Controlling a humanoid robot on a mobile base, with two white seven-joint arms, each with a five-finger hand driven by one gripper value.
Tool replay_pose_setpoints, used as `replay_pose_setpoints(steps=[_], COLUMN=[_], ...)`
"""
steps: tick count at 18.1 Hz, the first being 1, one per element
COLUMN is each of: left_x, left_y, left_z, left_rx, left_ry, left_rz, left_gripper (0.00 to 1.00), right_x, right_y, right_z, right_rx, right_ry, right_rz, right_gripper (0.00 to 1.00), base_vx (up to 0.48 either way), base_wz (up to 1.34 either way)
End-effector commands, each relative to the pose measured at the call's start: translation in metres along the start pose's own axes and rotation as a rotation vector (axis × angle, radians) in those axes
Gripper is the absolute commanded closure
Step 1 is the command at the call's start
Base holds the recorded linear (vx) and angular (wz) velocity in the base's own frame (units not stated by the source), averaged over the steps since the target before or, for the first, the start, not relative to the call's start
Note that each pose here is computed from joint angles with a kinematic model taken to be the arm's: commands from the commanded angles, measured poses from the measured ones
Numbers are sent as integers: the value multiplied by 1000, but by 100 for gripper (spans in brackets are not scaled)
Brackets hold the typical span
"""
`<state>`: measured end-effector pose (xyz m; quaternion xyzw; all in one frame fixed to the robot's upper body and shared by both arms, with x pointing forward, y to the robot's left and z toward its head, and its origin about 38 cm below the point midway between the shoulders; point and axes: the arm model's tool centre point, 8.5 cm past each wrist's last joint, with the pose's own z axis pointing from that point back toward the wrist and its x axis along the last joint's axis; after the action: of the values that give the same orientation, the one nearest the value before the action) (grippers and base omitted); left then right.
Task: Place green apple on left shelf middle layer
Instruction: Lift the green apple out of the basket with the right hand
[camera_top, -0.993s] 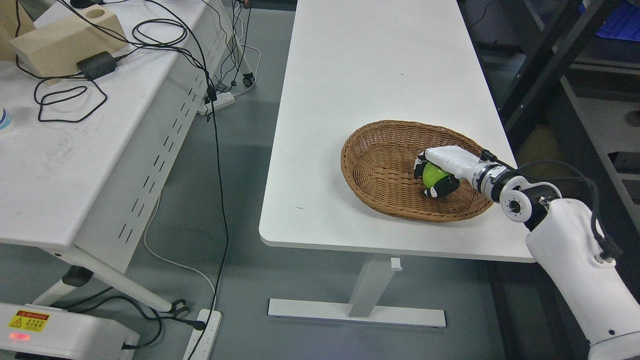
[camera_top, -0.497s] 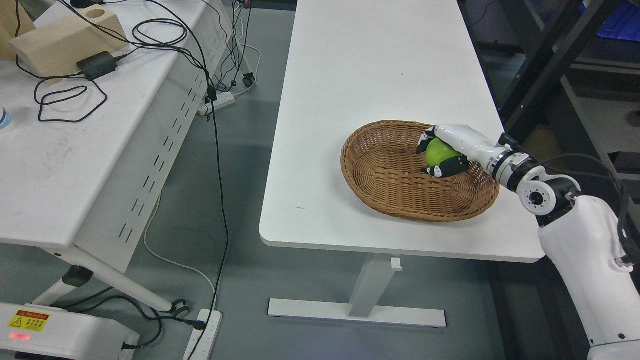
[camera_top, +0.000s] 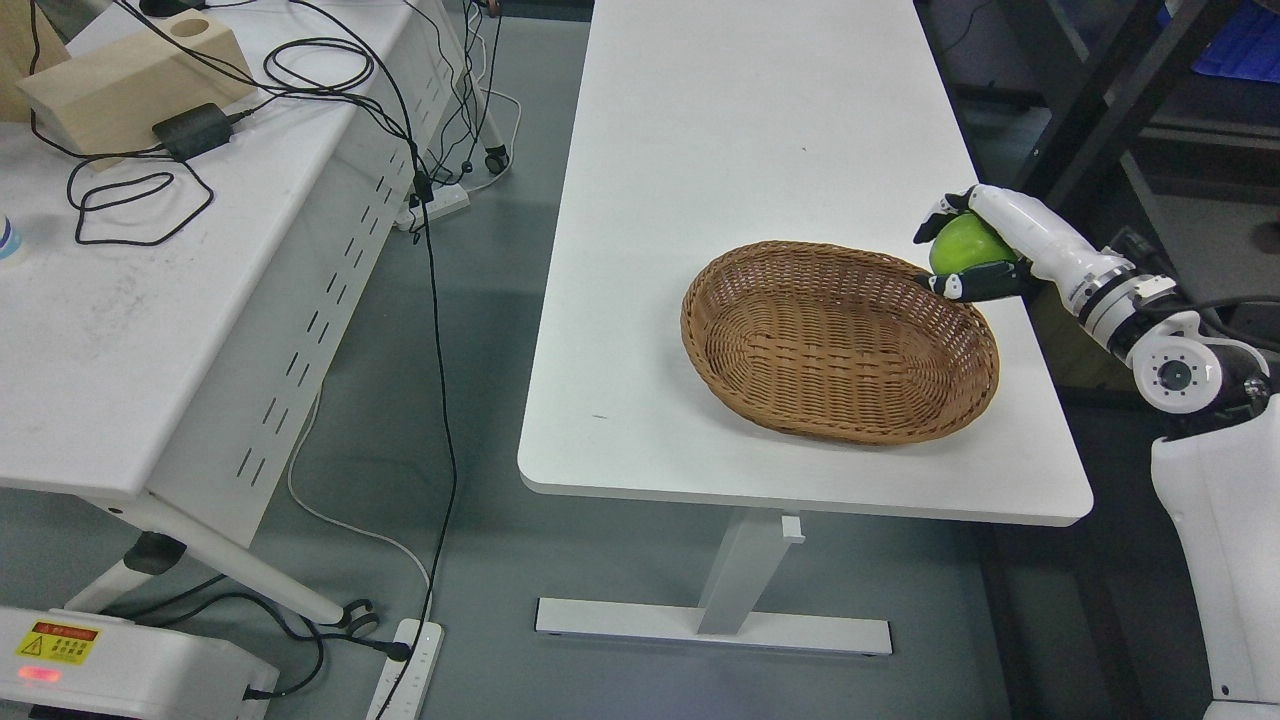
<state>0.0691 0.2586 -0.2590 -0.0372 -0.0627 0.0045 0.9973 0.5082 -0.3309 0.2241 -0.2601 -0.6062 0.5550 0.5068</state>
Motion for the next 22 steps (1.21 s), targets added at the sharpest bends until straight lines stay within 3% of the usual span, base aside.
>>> replay_pose_setpoints(steps=[1,8,10,12,17,22], left_x=[0,0,0,0,0,0], left_y=[11,11,11,11,11,11], left_z=[2,2,2,2,2,2], left_rx=[18,18,18,18,17,18], left_ry=[-1,-1,-1,-1,-1,-1], left_rz=[-1,-1,-1,-1,-1,-1], left_gripper=[0,0,0,0,0,0], right_x=[-17,-25,-26,-21,-32,-43], right_y=[-18,8,5,18,38,56], right_z=[27,37,47,48,76,103], right_rx=[-29,13,-45,-89,-259,-294], right_ry=[63,77,48,26,47,87], right_rz=[-32,-61,-115,-187,-353,-413], right_gripper=[98,97,97,97,97,97], base_vx=[0,-24,-93,-121,-157,-188], base_wz=[0,2,32,40,45,111])
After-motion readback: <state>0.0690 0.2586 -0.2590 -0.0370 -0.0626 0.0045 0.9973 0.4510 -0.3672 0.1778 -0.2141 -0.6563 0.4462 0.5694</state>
